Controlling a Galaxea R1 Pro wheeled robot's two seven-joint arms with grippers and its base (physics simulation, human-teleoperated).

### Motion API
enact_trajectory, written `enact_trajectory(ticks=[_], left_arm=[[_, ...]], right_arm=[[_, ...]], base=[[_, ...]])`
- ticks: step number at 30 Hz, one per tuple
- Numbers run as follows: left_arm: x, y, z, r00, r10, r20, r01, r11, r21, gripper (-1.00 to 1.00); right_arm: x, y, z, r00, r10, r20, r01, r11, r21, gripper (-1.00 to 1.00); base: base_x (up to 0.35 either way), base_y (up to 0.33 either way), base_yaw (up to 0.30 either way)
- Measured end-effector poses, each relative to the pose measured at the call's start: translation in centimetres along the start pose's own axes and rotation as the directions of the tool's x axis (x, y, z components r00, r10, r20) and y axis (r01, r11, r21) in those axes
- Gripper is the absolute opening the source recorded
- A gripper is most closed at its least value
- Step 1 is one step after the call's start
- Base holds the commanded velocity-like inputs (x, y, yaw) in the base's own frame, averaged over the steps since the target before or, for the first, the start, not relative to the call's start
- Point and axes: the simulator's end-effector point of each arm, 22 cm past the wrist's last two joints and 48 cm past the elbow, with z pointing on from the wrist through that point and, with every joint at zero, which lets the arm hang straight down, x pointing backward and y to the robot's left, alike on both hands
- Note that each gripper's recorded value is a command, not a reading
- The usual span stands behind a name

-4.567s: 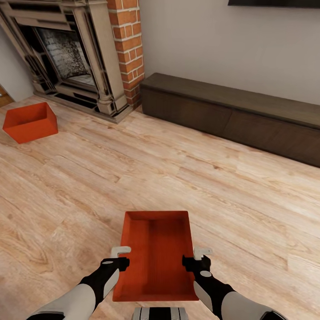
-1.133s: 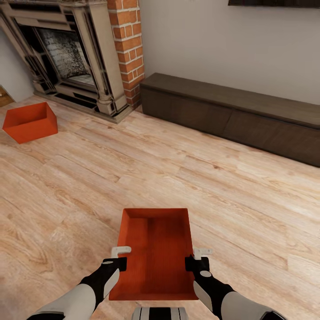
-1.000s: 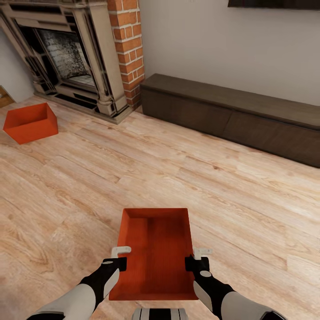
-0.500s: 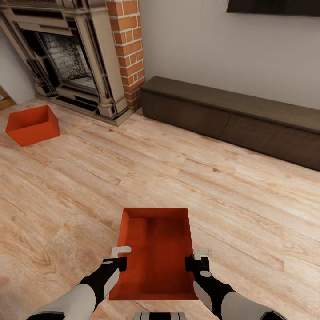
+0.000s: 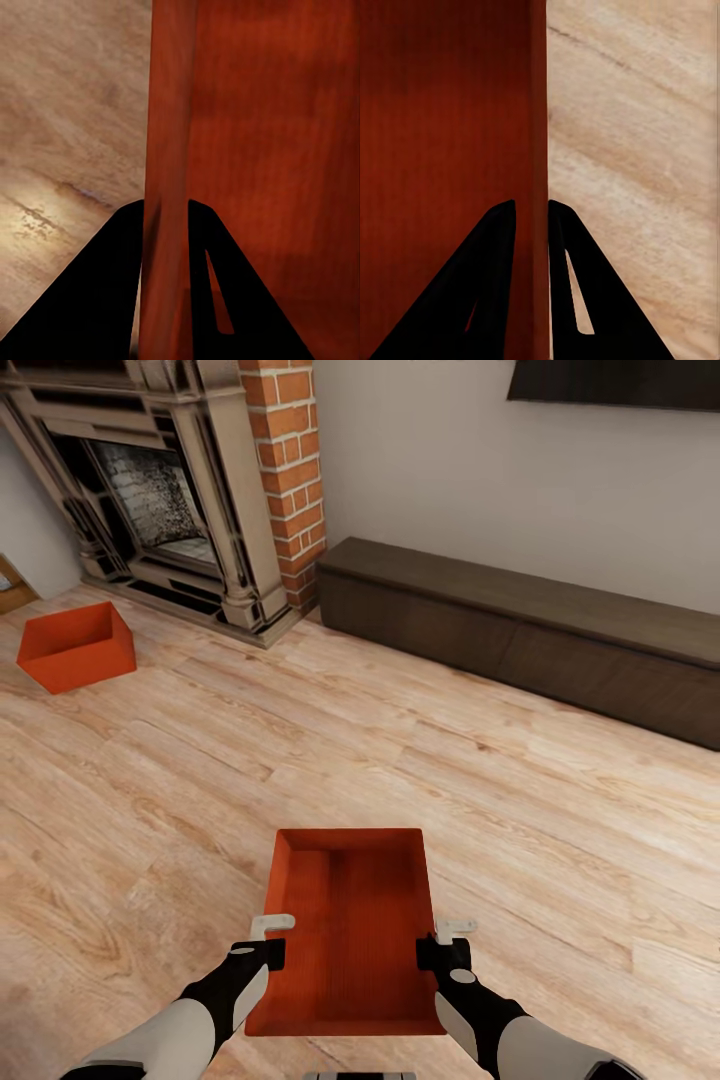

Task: Move the two storage containers from the living room to the garage. In the garage, place one container on the floor and stack the other container on top of it (either order is fine).

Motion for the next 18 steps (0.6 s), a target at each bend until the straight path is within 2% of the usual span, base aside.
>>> enact_trajectory(ticks=[18], left_arm=[[-1.2,0.3,-3.3,1.000,0.001,0.000,-0.001,1.000,0.000,-1.00]], right_arm=[[-1.9,-0.1,-3.0,1.000,0.001,0.000,-0.001,1.000,0.000,-1.00]], base=[[0.000,0.000,0.000]])
